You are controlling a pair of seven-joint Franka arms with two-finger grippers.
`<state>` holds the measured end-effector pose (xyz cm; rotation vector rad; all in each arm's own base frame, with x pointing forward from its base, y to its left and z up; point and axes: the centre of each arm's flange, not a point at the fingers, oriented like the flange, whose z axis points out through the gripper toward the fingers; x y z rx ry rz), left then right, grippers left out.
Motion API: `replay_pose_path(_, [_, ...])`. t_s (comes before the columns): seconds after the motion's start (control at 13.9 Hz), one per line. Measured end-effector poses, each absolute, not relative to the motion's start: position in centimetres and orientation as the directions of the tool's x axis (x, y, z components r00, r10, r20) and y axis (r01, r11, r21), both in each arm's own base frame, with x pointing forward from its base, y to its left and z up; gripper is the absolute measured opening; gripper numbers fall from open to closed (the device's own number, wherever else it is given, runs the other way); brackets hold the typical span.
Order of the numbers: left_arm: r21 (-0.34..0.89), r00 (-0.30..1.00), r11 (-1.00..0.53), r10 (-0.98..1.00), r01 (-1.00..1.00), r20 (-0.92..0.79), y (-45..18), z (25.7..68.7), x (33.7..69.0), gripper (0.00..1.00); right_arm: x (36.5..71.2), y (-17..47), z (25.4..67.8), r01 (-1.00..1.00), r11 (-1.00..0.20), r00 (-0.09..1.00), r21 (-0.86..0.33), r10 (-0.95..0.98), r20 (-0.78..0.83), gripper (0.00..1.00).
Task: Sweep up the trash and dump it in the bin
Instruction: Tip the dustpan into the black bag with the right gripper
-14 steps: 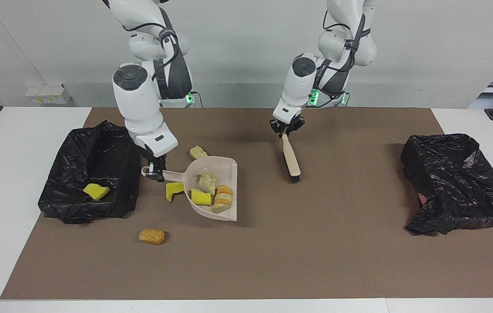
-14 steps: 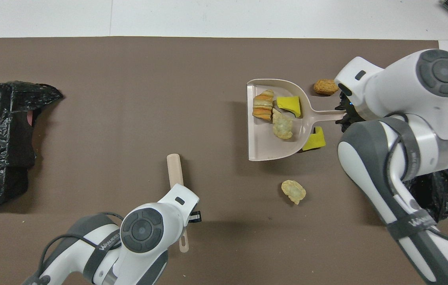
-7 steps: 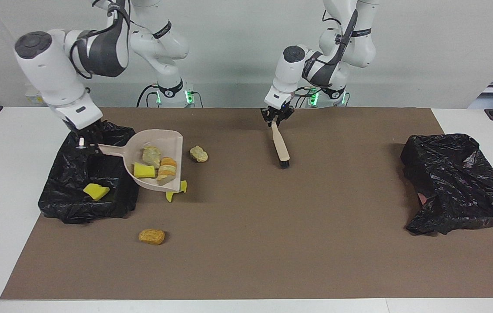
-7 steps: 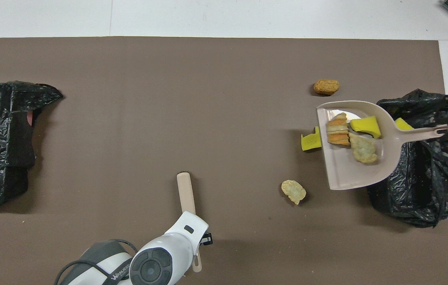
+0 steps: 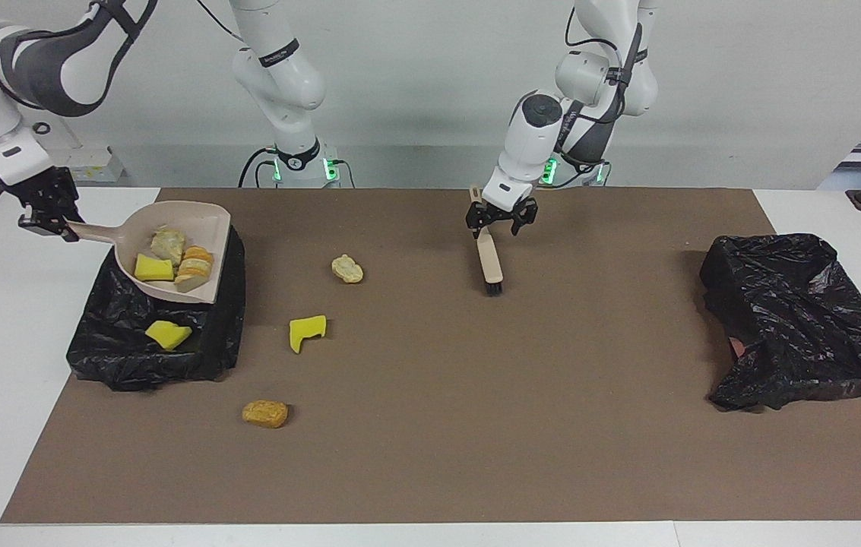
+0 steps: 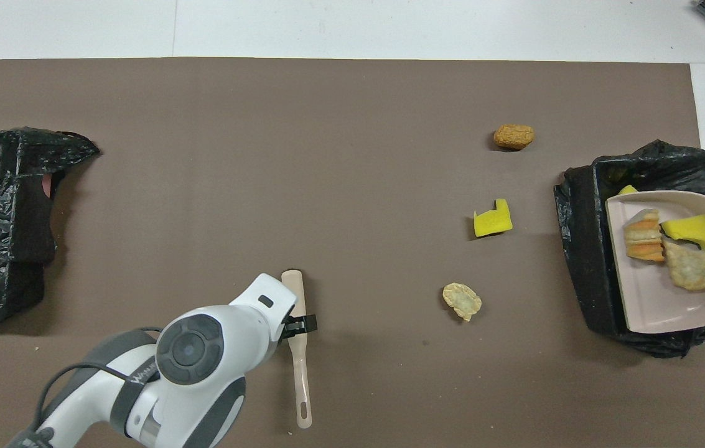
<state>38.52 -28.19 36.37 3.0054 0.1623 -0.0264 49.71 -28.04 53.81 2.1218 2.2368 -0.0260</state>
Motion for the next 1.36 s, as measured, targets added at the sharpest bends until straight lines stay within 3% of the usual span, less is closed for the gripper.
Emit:
replay_pose_path(0.43, [0.156,0.998,-0.986,0.061,0.056,0.028,-19.2,42.7,47.5,1.0,48.8,-27.6,58.1,0.998,0.049,-0.036,0.045,0.966,-0.258,0.33])
replay_pose_path(0.86, [0.159,0.999,-0.987,0.036,0.033,0.014,-10.4,50.0,55.9,1.0,47.0,-22.2,57.6,0.999,-0.025,0.037,0.032,0.879,-0.476,0.33])
replay_pose_path(1.36, [0.109,0.999,-0.994,-0.023,-0.02,-0.024,-1.3,56.2,57.9,1.0,47.7,-15.3,57.7,1.0,0.029,-0.026,-0.008,0.744,-0.667,0.33])
